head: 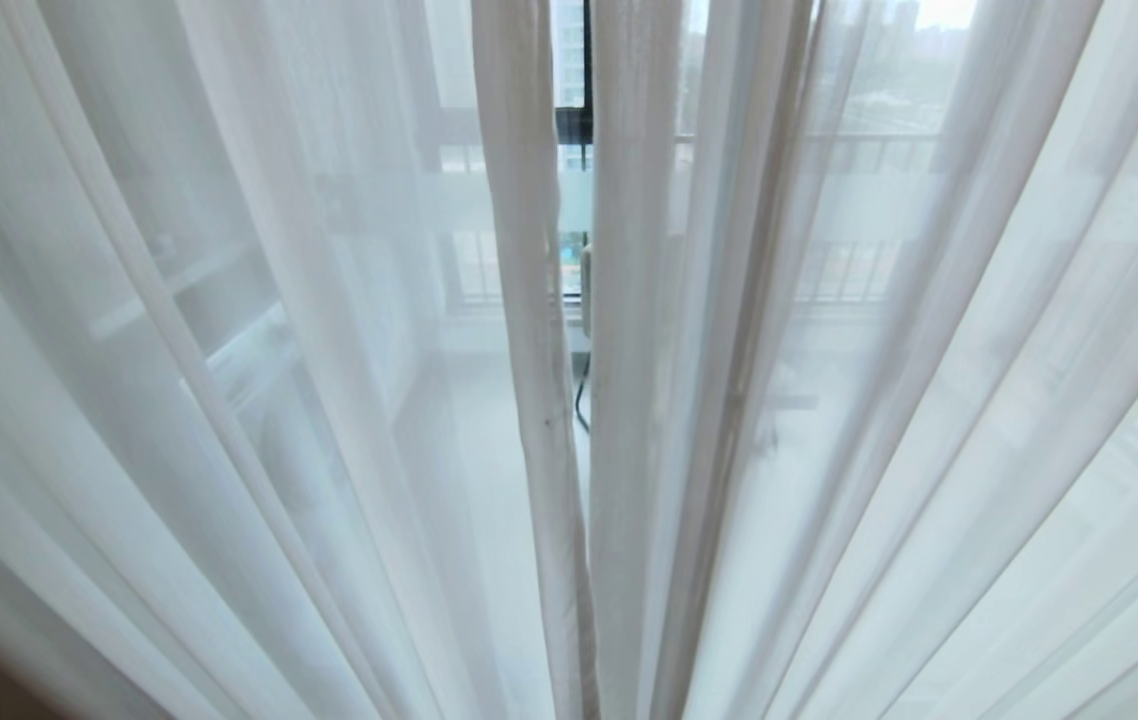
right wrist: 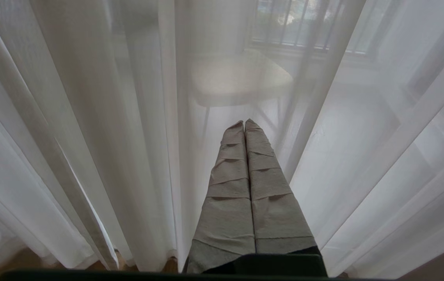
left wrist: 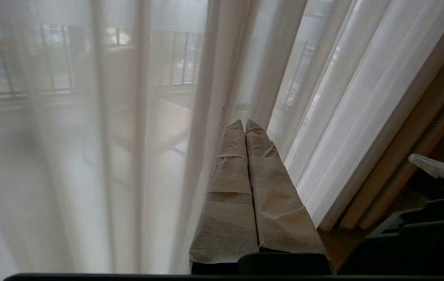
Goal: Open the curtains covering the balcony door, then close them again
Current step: Pull the inner curtains open on both sides
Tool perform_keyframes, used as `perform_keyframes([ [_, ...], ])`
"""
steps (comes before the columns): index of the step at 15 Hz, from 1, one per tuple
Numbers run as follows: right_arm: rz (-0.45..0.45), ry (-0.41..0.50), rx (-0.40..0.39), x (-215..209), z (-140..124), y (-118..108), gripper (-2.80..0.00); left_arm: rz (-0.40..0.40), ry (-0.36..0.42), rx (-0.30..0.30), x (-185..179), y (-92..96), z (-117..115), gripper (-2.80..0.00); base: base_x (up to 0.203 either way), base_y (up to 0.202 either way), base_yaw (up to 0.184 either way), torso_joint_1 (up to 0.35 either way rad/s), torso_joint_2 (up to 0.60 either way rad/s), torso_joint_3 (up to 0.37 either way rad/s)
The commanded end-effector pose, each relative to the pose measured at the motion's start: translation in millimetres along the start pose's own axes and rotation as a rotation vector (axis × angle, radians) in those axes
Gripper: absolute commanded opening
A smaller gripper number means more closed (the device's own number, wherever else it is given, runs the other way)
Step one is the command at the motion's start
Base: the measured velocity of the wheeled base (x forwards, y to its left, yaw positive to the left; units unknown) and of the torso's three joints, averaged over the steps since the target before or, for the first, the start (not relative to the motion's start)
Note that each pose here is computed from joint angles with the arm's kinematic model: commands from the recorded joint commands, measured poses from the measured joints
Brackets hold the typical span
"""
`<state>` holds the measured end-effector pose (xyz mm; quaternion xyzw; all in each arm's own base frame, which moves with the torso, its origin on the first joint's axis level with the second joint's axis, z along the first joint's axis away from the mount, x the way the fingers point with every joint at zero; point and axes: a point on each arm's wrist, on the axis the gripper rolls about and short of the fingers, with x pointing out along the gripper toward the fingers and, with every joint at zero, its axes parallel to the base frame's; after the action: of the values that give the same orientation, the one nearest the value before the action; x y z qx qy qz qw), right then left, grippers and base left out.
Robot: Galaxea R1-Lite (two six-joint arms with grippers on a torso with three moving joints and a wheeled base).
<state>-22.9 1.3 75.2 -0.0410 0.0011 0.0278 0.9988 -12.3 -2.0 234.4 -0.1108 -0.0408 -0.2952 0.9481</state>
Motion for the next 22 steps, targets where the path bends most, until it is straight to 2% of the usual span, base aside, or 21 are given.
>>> perform_keyframes([
  [1, 0.001, 0.000, -0.001, 0, 0, 0, -2.80, -0.094, 0.082, -0.038, 29, 1.9, 18, -2.80, 0.000, 0.000, 0.000, 0.000, 0.00, 0.000],
  [6, 0.001, 0.000, -0.001, 0, 0, 0, -2.80, -0.234, 0.135, -0.069, 91, -7.7, 65, -2.80, 0.000, 0.000, 0.000, 0.000, 0.00, 0.000],
  [9, 0.001, 0.001, -0.001, 0, 0, 0, -2.80, -0.366, 0.180, -0.084, 123, -20.9, 76, -2.80, 0.000, 0.000, 0.000, 0.000, 0.00, 0.000],
  [12, 0.001, 0.001, -0.001, 0, 0, 0, -2.80, -0.402, 0.211, -0.089, 150, -28.1, 76, -2.80, 0.000, 0.000, 0.000, 0.000, 0.00, 0.000],
  [13, 0.001, 0.000, -0.001, 0, 0, 0, -2.80, -0.400, 0.206, -0.089, 158, -29.0, 75, 0.00, 0.000, 0.000, 0.000, 0.000, 0.00, 0.000],
  [15, 0.001, 0.000, -0.001, 0, 0, 0, -2.80, -0.392, 0.188, -0.086, 181, -30.3, 74, 0.00, 0.000, 0.000, 0.000, 0.000, 0.00, 0.000],
  [18, 0.001, 0.000, -0.001, 0, 0, 0, -2.80, -0.337, 0.169, -0.077, 212, -24.9, 76, 0.00, 0.000, 0.000, 0.000, 0.000, 0.00, 0.000],
  [22, 0.001, 0.002, -0.001, 0, 0, 0, -2.80, -0.160, 0.106, -0.025, 253, -18.6, 78, 0.00, 0.000, 0.000, 0.000, 0.000, 0.00, 0.000],
])
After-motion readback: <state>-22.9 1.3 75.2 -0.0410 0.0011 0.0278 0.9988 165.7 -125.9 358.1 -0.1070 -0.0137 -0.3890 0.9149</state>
